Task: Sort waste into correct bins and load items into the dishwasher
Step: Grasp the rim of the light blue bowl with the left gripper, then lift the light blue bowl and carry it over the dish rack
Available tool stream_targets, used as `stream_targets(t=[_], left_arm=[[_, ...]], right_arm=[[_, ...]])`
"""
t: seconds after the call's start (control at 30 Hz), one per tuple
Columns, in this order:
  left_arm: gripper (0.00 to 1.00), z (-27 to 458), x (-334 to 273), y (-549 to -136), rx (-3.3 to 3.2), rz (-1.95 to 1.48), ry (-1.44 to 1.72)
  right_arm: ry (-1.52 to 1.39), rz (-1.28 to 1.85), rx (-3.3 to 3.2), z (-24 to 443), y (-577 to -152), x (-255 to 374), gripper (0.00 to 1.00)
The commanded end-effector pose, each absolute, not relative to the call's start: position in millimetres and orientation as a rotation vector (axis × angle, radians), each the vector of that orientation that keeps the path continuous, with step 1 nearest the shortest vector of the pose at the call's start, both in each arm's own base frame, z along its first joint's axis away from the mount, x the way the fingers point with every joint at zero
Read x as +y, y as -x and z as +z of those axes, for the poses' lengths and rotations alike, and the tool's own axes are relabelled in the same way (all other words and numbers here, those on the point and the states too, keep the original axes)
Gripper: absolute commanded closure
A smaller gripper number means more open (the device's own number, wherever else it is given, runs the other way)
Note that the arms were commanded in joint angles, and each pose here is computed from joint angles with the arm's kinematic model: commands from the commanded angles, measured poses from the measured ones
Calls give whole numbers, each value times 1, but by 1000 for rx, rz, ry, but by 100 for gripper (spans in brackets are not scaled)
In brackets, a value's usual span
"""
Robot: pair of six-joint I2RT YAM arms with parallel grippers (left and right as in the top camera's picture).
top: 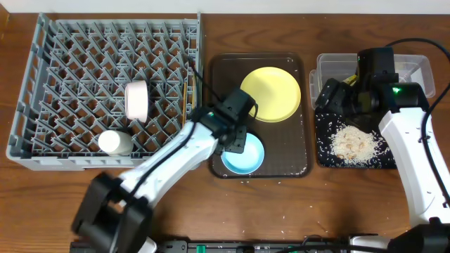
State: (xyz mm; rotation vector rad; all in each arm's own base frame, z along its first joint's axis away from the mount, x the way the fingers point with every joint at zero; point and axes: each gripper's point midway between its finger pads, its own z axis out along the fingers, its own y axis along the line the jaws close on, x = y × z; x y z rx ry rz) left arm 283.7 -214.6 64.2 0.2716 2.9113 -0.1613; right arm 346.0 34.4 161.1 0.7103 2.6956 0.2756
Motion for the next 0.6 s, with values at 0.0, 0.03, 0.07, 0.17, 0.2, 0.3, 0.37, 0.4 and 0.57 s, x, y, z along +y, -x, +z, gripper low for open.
stream_targets(t=[0.0, 0.03, 0.07, 0.17, 0.2, 0.3, 0.37, 0.4, 0.57], left_arm=[[50, 29, -207, -282, 2972, -59, -321], [50, 22, -207, -281, 2985, -49, -323], [50, 17, -206, -281, 2995, -41, -324], [59, 7, -208, -277, 3030, -44, -331], [67, 7, -209, -276, 3033, -53, -332], [81, 13, -212, -279, 3015, -75, -329], [91, 23, -215, -283, 2988, -100, -326], [92, 31, -217, -286, 2968, -117, -323], [93, 70, -222, -294, 2864, -193, -338]], right_arm=[[-723, 285, 2676, 167, -345, 32, 1], [-723, 285, 2676, 167, -345, 32, 1], [-723, 285, 2676, 167, -345, 32, 1], [-723, 285, 2676, 167, -345, 32, 1], [-723, 285, 2676, 167, -345, 32, 1], [-723, 285, 2676, 167, -345, 32, 1], [-723, 285, 2676, 167, -345, 32, 1], [-723, 285, 2676, 167, -345, 32, 1], [-723, 285, 2676, 167, -345, 32, 1]])
